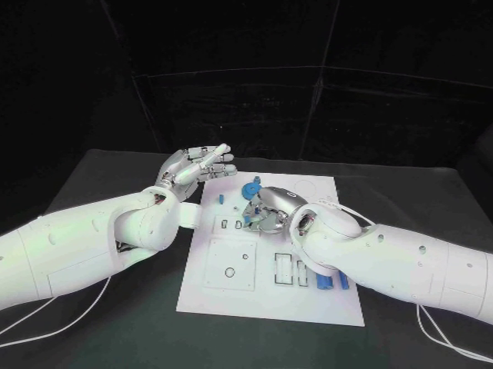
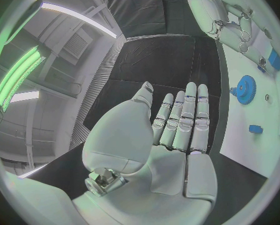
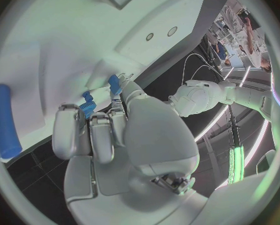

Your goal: Assemble the parts on the task board

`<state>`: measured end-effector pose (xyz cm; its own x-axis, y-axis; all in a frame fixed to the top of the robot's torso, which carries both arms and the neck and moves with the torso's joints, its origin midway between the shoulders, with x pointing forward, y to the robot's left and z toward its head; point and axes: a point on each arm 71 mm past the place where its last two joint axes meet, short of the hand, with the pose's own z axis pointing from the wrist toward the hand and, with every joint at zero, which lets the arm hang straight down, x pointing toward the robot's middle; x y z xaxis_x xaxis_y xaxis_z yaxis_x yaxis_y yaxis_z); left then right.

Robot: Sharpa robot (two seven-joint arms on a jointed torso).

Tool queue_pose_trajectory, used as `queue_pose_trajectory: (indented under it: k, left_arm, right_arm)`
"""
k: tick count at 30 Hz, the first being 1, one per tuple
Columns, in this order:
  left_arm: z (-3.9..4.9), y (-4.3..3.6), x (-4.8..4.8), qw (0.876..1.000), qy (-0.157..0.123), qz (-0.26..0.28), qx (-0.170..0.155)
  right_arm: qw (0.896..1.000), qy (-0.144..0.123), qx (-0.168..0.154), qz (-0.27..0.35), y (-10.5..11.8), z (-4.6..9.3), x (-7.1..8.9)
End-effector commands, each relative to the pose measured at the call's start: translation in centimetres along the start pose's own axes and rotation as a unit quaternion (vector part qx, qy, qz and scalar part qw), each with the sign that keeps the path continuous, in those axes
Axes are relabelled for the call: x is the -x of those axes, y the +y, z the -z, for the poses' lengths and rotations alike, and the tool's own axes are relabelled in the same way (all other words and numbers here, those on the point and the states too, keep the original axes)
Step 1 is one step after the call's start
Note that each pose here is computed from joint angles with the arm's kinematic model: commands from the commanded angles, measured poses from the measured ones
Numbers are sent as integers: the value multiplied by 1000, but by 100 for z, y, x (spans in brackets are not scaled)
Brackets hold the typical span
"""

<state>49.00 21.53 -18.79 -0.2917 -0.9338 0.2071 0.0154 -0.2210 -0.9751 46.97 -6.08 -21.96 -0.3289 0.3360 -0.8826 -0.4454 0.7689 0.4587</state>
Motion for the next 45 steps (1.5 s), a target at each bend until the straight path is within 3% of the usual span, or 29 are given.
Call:
queue_pose_trajectory:
  k: [1, 30, 45]
  left_arm:
    - [-8, -16, -13, 1000, 3, 1, -6]
    - [-5, -17, -2, 1000, 3, 1, -5]
    - [-4, -17, 0, 1000, 2, 0, -4]
  right_arm:
    - [1000, 10, 1, 8, 8, -4, -24]
    - [999, 41, -10, 8, -14, -13, -95]
    - [999, 41, -15, 23, -24, -12, -96]
